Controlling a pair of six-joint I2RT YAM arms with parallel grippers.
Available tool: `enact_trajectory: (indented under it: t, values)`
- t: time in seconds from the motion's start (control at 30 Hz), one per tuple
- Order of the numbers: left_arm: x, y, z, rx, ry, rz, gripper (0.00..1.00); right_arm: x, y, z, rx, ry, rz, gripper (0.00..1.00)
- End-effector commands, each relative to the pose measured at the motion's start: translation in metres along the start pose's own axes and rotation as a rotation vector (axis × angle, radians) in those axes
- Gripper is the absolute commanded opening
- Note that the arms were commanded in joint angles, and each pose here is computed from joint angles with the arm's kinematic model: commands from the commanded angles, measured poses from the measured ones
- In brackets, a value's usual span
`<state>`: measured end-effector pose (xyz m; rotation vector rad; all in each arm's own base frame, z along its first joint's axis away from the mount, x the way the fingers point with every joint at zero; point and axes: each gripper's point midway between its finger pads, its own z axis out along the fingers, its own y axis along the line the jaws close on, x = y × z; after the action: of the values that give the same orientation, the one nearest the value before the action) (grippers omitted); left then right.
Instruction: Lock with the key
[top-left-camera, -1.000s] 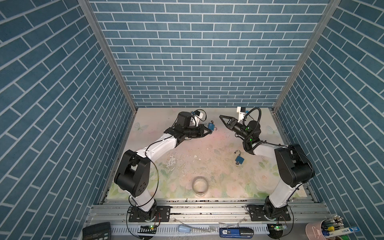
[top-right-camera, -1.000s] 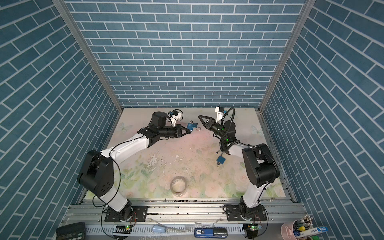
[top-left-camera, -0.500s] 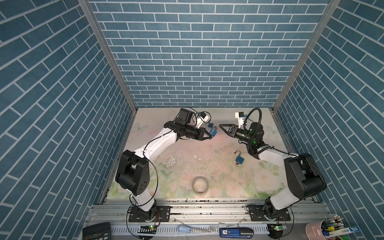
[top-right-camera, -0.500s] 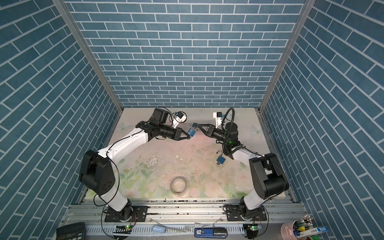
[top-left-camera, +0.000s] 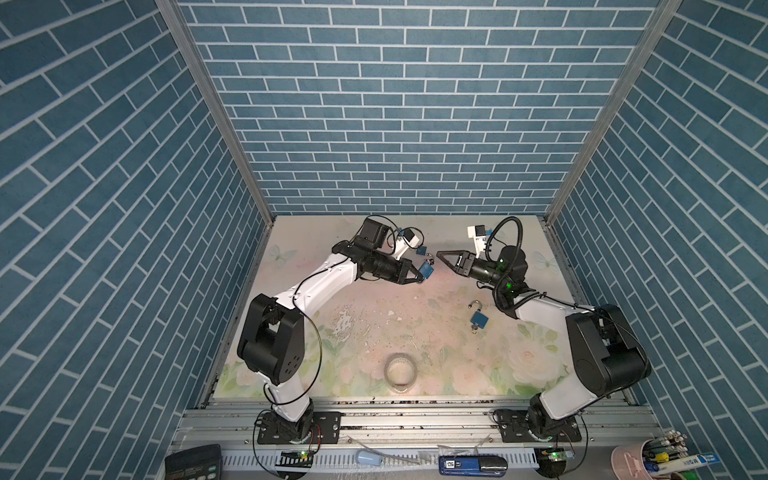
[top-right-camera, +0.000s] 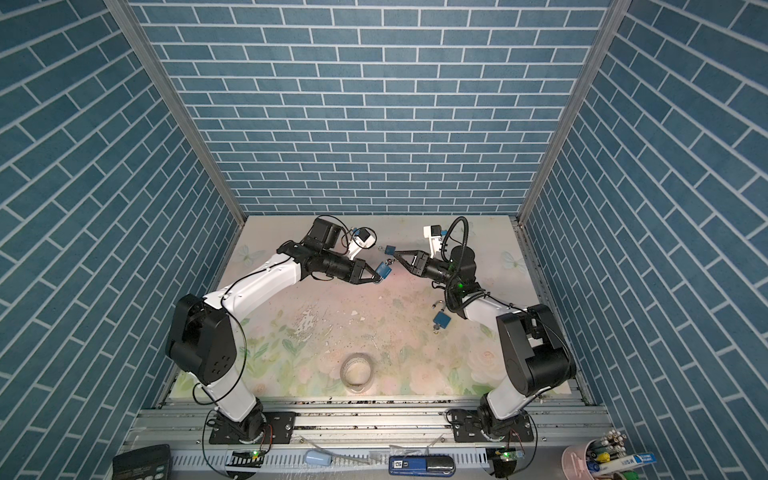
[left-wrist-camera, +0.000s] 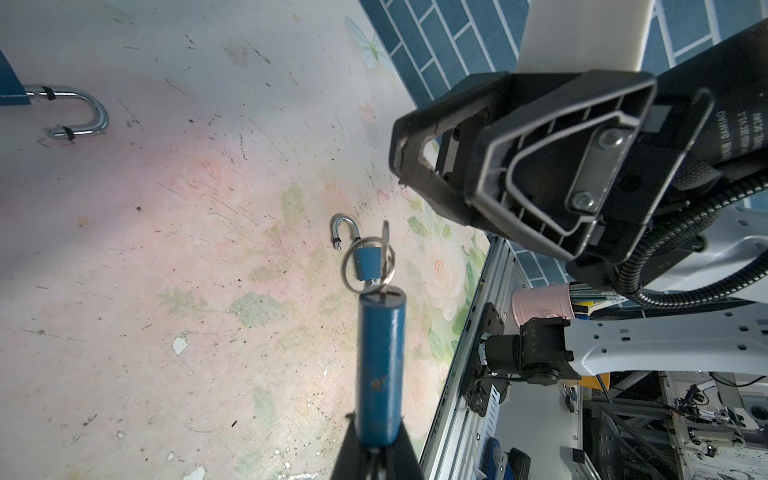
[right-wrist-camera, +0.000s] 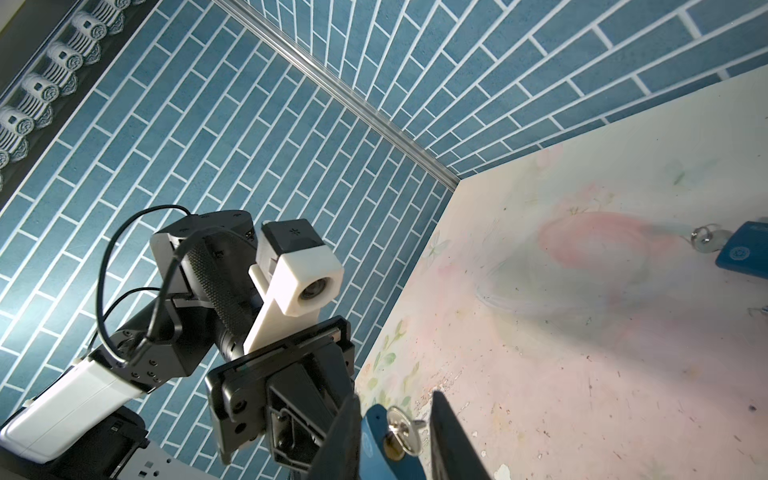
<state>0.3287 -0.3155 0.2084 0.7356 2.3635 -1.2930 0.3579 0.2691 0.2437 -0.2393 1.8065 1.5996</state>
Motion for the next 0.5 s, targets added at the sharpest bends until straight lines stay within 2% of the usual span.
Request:
enact_trajectory:
  t: [0.0, 0.47]
  values:
    - [-0.012, -0.011, -0.006, 0.032, -0.025, 0.043, 0.0, 0.006, -0.003, 0.002, -0.01, 0.013, -0.005, 0.29]
    - [-0.016, -0.016, -0.004, 0.049, -0.033, 0.047, 0.0, 0.016, 0.003, 0.019, -0.069, 0.041, 0.008, 0.26]
